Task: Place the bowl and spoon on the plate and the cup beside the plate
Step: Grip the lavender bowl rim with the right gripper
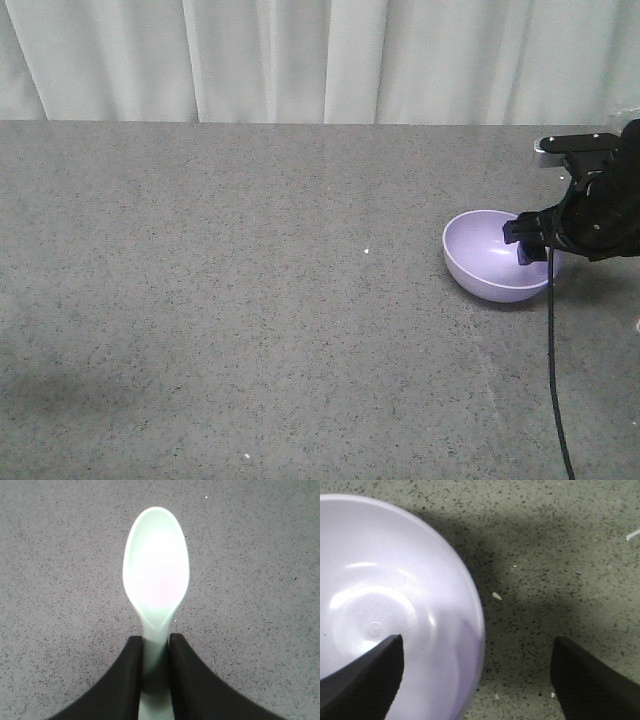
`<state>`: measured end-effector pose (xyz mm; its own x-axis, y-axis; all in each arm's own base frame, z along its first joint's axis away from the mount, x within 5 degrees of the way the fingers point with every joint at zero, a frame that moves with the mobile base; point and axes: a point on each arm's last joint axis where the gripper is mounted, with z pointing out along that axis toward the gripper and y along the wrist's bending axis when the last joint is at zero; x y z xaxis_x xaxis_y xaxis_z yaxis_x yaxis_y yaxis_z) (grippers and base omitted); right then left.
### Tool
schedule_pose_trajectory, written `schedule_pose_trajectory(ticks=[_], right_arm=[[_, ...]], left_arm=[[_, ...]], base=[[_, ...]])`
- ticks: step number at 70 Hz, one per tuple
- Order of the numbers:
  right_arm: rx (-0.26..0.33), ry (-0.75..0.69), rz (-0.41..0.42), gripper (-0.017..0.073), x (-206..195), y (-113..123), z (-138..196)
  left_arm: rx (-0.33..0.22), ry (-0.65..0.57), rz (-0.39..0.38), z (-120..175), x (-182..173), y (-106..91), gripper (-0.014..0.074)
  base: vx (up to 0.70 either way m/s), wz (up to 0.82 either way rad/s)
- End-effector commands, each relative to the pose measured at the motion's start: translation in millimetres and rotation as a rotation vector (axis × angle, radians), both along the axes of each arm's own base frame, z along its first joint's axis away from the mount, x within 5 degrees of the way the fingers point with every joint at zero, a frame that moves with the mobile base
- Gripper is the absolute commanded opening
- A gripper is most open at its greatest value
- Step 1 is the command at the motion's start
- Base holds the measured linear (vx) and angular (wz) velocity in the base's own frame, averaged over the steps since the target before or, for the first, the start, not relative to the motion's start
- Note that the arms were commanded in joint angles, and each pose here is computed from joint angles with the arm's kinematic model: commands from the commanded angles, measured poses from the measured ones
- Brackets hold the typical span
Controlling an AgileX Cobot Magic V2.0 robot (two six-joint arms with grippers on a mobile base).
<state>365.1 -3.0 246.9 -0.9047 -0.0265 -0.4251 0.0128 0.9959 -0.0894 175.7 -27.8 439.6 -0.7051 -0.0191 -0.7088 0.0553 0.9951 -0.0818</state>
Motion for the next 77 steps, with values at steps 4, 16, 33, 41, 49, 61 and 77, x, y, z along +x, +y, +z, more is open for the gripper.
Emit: schedule_pose_trajectory(ticks=[4,16,33,41,49,61,77], right_arm=[[0.008,-0.119,0.017,0.0549,2.9,-0.4,25.4],[0.020,-0.100,0.027,0.0471,7.1,1.0,16.3],[0.054,-0.047,0.018,0.0294,13.8,3.5,-3.6],[0.054,-0.059,0.019,0.0143,13.4,3.5,-0.8],[0.055,-0.089,0.019,-0.0014,9.6,3.5,10.5],[0.064,-0.153,0.016,-0.0010,-5.6,3.9,41.6],[0.095,-0.234,0.013,-0.0010,-53.9,6.6,102.7]], left_arm=[[-0.024,-0.084,-0.001,12.5,-1.1,-1.1,-0.0008],[-0.024,-0.084,-0.001,12.5,-1.1,-1.1,-0.0008],[-0.024,-0.084,-0.001,12.5,-1.1,-1.1,-0.0008],[-0.024,-0.084,-0.001,12.5,-1.1,-1.1,-0.0008],[-0.024,-0.084,-0.001,12.5,-1.1,-1.1,-0.0008],[-0.024,-0.084,-0.001,12.5,-1.1,-1.1,-0.0008],[-0.024,-0.084,-0.001,12.5,-1.1,-1.1,-0.0008]], base=[[0.00,0.00],[0.00,0.00],[0.00,0.00],[0.00,0.00],[0.00,0.00],[0.00,0.00],[0.00,0.00]])
